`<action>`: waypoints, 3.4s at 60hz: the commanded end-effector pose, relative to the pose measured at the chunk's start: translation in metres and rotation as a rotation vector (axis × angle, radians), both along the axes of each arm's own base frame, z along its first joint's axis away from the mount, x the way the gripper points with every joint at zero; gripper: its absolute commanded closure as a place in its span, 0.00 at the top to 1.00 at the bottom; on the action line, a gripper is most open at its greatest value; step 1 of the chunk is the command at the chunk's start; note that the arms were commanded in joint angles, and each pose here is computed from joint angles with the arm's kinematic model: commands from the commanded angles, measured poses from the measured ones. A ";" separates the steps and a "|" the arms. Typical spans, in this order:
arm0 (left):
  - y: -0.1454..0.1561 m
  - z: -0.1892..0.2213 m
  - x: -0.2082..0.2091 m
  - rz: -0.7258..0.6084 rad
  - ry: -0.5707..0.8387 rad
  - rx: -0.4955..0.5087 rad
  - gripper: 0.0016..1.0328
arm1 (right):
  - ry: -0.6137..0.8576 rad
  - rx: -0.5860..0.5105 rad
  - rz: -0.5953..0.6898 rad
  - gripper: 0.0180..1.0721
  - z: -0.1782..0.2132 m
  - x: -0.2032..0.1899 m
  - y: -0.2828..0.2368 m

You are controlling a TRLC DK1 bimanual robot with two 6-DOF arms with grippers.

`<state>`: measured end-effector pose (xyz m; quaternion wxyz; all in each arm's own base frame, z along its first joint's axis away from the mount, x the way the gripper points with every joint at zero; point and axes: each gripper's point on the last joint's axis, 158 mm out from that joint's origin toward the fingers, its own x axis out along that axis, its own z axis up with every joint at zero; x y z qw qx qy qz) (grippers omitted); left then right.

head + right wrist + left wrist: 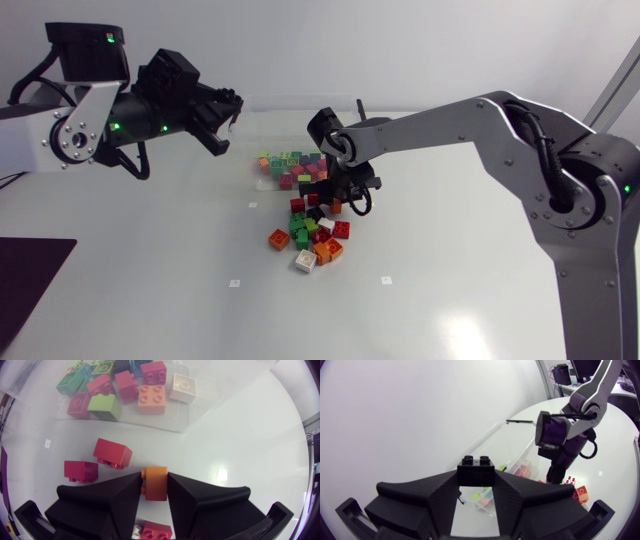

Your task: Place the duplo bricks in the container

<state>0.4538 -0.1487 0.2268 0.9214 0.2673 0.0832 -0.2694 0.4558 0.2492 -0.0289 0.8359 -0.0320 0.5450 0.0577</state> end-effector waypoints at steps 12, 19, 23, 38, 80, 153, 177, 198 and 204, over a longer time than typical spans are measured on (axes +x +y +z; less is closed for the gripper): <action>0.007 0.025 0.039 0.096 -0.023 -0.092 0.03 | -0.002 0.014 -0.016 0.27 0.007 -0.010 -0.008; 0.005 0.017 0.053 0.110 0.010 -0.115 0.03 | -0.033 0.023 -0.008 0.27 0.026 -0.012 -0.012; 0.003 0.011 0.062 0.123 0.031 -0.133 0.03 | -0.059 0.028 0.000 0.27 0.040 -0.012 -0.015; -0.005 -0.014 0.093 0.161 0.139 -0.203 0.05 | -0.142 0.056 0.024 0.27 0.089 -0.012 -0.017; -0.030 -0.033 0.087 0.124 0.381 -0.234 0.95 | -0.299 0.142 0.021 0.27 0.185 0.010 -0.008; -0.047 -0.178 -0.090 -0.367 0.576 0.225 0.95 | -0.430 0.213 0.056 0.27 0.197 0.127 0.047; -0.048 -0.207 -0.101 -0.361 0.631 0.286 0.94 | -0.371 0.185 0.053 0.95 0.196 0.122 0.044; -0.056 -0.232 -0.102 -0.188 0.729 0.325 0.93 | -0.371 0.184 0.048 0.95 0.227 0.080 0.024; -0.056 -0.239 -0.097 -0.127 0.790 0.309 0.93 | -0.373 0.186 0.052 0.95 0.233 0.065 0.019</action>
